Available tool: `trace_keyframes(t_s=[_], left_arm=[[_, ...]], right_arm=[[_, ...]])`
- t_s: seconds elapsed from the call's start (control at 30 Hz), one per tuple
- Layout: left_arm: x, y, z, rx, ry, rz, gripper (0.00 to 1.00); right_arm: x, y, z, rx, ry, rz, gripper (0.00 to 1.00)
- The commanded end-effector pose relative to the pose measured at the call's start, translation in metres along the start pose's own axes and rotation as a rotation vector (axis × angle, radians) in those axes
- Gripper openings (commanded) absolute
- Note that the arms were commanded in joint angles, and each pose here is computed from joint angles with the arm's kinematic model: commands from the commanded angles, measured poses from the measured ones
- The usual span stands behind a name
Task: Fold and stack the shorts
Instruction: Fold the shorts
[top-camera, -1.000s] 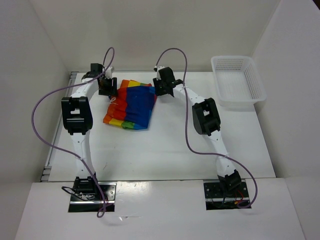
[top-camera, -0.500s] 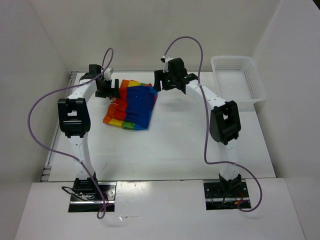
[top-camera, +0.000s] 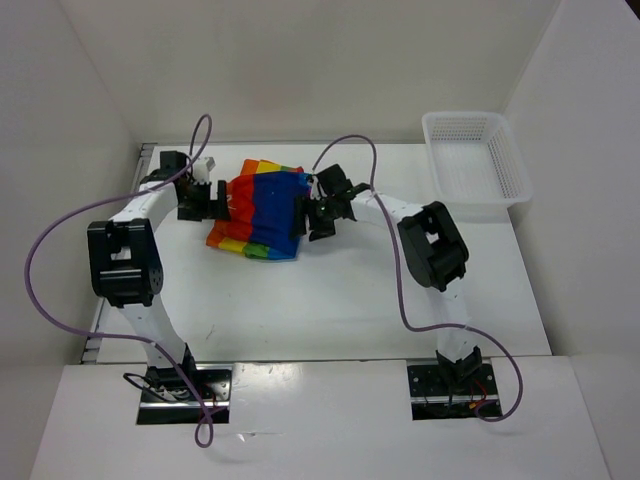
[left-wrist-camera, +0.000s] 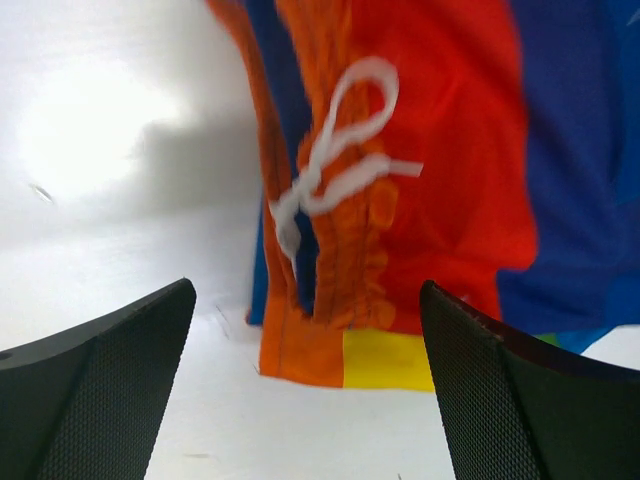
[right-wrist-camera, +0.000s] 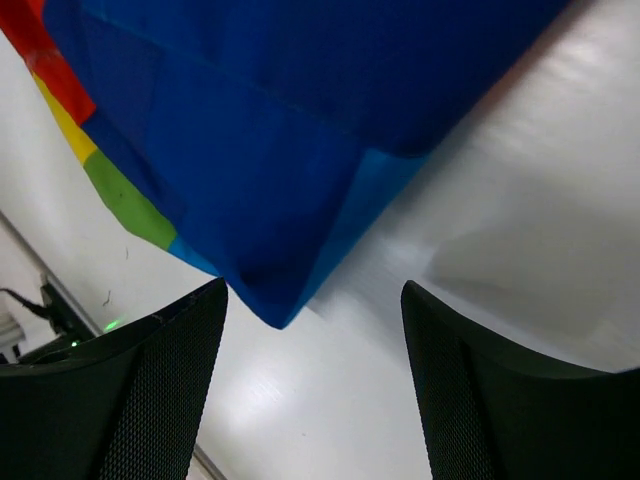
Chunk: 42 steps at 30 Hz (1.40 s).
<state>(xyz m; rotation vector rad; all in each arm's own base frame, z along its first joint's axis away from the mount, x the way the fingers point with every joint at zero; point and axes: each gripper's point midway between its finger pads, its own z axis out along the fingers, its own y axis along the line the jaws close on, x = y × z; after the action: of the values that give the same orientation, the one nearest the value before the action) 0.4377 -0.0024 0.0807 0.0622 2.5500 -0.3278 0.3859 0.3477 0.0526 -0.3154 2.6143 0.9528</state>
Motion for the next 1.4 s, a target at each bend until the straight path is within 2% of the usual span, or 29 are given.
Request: trace_keyframes(t_s=[0.0, 0.2, 0.27, 0.3, 0.33, 0.43, 0.47, 0.53, 0.67, 0.87, 1.13, 1.27, 1.3, 1.37], left_arm=[[-0.001, -0.001, -0.009, 0.006, -0.034, 0.007, 0.99], [0.000, 0.003, -0.013, -0.009, -0.038, 0.001, 0.99], [-0.004, 0.003, -0.014, -0.009, -0.047, 0.004, 0.99], [-0.004, 0.003, -0.014, -0.009, -0.047, 0.004, 0.99], [-0.002, 0.004, -0.011, -0.009, -0.038, 0.001, 0.99], [-0.002, 0.006, -0.011, -0.019, -0.037, 0.001, 0.99], [-0.002, 0.008, -0.011, -0.029, -0.037, 0.000, 0.99], [-0.002, 0.011, -0.012, -0.034, -0.038, -0.007, 0.99], [-0.005, 0.017, -0.019, -0.051, -0.047, -0.014, 0.99], [-0.013, 0.017, -0.031, -0.050, -0.076, -0.014, 0.99], [-0.012, 0.008, -0.034, -0.007, -0.071, -0.015, 0.99], [-0.016, 0.006, -0.040, -0.008, -0.088, -0.009, 0.99], [-0.016, 0.006, -0.040, -0.008, -0.088, -0.009, 0.99], [-0.014, 0.004, -0.044, -0.009, -0.094, -0.007, 0.99]], right_arm=[[-0.008, 0.031, 0.008, -0.098, -0.018, 0.000, 0.76], [0.012, 0.018, 0.030, -0.047, 0.020, 0.044, 0.76], [0.014, 0.021, 0.037, -0.050, 0.028, 0.037, 0.70], [0.019, 0.022, 0.044, -0.051, 0.042, 0.020, 0.66], [0.017, 0.021, 0.046, -0.052, 0.040, 0.010, 0.52], [0.020, 0.024, 0.047, -0.048, 0.041, 0.003, 0.32], [0.018, 0.020, 0.048, -0.031, 0.030, -0.009, 0.21], [0.022, 0.016, 0.043, -0.014, 0.033, -0.041, 0.10], [0.031, 0.009, 0.024, 0.001, 0.048, -0.114, 0.00], [0.034, -0.030, -0.037, 0.048, 0.032, -0.174, 0.00], [0.088, -0.051, -0.090, 0.014, 0.117, -0.236, 0.00], [0.101, -0.040, -0.097, -0.059, 0.118, -0.193, 0.09], [0.101, -0.035, -0.099, -0.077, 0.108, -0.183, 0.15], [0.100, -0.035, -0.100, -0.080, 0.098, -0.195, 0.17]])
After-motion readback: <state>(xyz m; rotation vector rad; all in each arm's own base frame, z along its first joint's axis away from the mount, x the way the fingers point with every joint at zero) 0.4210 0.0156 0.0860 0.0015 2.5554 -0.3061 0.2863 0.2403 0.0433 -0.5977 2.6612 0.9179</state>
